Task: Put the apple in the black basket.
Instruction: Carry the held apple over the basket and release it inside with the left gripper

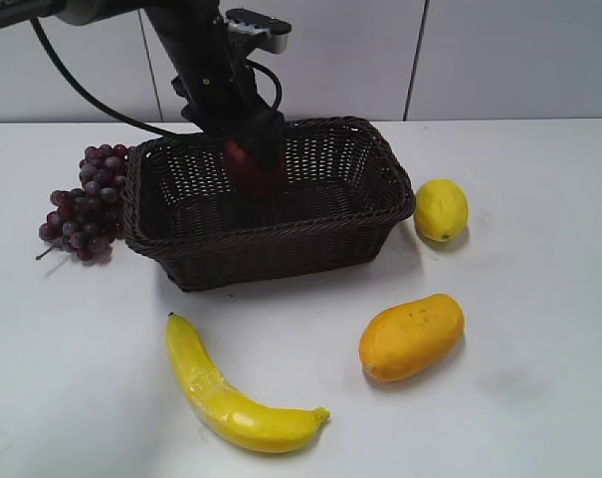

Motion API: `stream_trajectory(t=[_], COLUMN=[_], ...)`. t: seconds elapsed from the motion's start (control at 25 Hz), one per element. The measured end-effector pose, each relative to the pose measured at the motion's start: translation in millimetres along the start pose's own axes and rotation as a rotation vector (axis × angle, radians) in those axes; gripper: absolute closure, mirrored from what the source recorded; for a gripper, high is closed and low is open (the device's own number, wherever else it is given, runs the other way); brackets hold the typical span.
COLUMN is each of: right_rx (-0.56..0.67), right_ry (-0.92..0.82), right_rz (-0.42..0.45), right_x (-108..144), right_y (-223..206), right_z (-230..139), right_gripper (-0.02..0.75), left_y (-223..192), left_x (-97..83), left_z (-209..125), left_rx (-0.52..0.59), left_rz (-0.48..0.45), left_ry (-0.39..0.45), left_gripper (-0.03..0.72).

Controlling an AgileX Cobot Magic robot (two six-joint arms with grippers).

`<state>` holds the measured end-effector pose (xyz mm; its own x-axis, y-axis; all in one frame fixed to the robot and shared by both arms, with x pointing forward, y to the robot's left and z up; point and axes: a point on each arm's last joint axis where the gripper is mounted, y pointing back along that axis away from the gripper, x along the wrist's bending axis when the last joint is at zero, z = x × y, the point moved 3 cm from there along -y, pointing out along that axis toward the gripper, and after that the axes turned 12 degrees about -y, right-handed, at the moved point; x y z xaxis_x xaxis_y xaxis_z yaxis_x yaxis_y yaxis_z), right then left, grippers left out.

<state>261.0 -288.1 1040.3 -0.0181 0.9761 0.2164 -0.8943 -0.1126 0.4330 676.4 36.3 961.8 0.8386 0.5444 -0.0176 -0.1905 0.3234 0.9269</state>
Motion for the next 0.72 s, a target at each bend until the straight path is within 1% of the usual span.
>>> stream_trajectory(t=[0.24, 0.44, 0.56, 0.6, 0.72], right_rx=[0.0, 0.0, 0.0, 0.0, 0.0], right_ry=[0.0, 0.0, 0.0, 0.0, 0.0], right_rz=[0.0, 0.0, 0.0, 0.0, 0.0], right_x=[0, 0, 0, 0, 0], right_y=[0, 0, 0, 0, 0], right_z=[0, 0, 0, 0, 0], right_gripper=[0.2, 0.2, 0.2, 0.2, 0.2], left_y=[-27, -29, -28, -28, -24], left_x=[-6.6, -8.4, -9.8, -10.2, -10.9], left_z=[-4, -5, -7, -7, -6], left_rx=[0.012, 0.022, 0.037, 0.041, 0.039], left_rz=[-0.093, -0.114, -0.126, -0.128, -0.129], left_ry=[0.049, 0.06, 0.081, 0.087, 0.096], left_gripper=[0.117, 0.117, 0.031, 0.022, 0.034])
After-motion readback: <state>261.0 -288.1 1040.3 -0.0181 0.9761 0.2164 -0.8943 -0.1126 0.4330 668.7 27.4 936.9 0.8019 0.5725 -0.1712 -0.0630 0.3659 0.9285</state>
